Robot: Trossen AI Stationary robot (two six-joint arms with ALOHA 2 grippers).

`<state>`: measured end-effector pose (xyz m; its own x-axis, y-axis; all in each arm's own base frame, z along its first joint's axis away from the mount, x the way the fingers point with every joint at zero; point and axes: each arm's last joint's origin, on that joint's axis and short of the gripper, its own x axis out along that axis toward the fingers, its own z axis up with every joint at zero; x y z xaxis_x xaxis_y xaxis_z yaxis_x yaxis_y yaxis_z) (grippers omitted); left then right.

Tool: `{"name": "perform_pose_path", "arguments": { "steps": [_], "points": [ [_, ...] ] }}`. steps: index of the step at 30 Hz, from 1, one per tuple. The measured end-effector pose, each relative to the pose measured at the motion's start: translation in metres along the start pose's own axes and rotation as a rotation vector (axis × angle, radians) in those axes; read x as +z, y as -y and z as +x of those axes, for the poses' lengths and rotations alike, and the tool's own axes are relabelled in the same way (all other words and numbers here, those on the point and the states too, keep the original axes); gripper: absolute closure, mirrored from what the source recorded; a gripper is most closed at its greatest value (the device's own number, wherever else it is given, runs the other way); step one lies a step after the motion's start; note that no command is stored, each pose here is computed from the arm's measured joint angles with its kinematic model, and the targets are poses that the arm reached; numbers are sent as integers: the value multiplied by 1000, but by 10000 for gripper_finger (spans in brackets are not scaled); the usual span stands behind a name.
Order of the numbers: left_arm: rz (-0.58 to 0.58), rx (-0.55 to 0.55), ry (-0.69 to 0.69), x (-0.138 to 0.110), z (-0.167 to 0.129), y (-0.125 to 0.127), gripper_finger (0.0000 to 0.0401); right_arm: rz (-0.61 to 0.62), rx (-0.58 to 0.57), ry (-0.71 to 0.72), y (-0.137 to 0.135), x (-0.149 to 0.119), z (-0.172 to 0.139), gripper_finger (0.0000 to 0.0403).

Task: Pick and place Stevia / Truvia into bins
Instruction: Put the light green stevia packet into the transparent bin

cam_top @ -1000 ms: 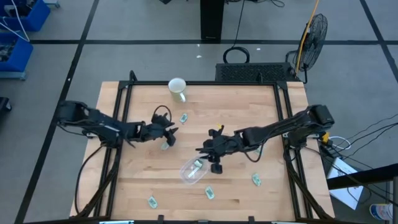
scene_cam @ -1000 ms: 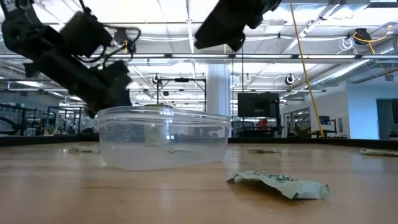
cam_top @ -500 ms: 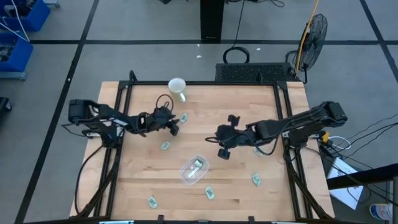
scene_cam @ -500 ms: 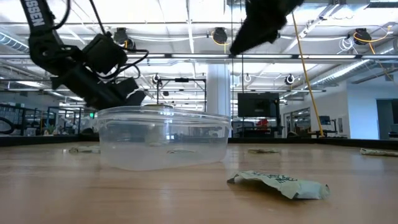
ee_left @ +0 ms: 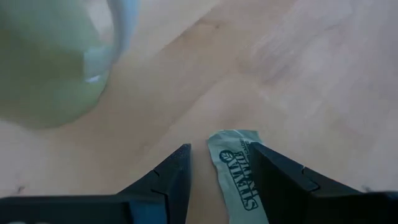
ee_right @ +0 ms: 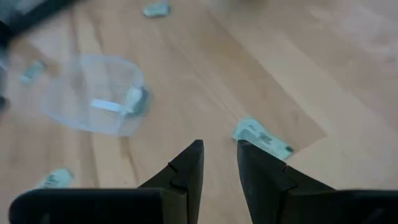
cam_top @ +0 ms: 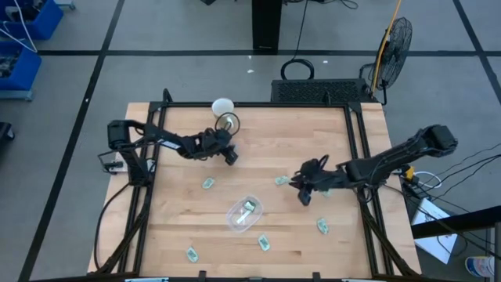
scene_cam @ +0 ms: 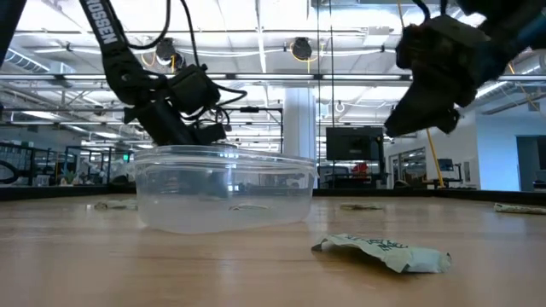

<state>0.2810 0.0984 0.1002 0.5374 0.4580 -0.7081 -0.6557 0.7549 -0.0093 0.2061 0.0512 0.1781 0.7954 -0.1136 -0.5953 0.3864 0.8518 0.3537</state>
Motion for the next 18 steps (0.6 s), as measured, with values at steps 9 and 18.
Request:
{"name": "perform_pose_path", "arguments": {
  "steps": [9,18],
  "points": [
    [-19,-29,19,3,-3,2,355,67,191,206,12,-9,-12,309],
    [-20,-236,55,19,-33,28,397,76,210,224,12,-9,-13,309]
  ]
}}
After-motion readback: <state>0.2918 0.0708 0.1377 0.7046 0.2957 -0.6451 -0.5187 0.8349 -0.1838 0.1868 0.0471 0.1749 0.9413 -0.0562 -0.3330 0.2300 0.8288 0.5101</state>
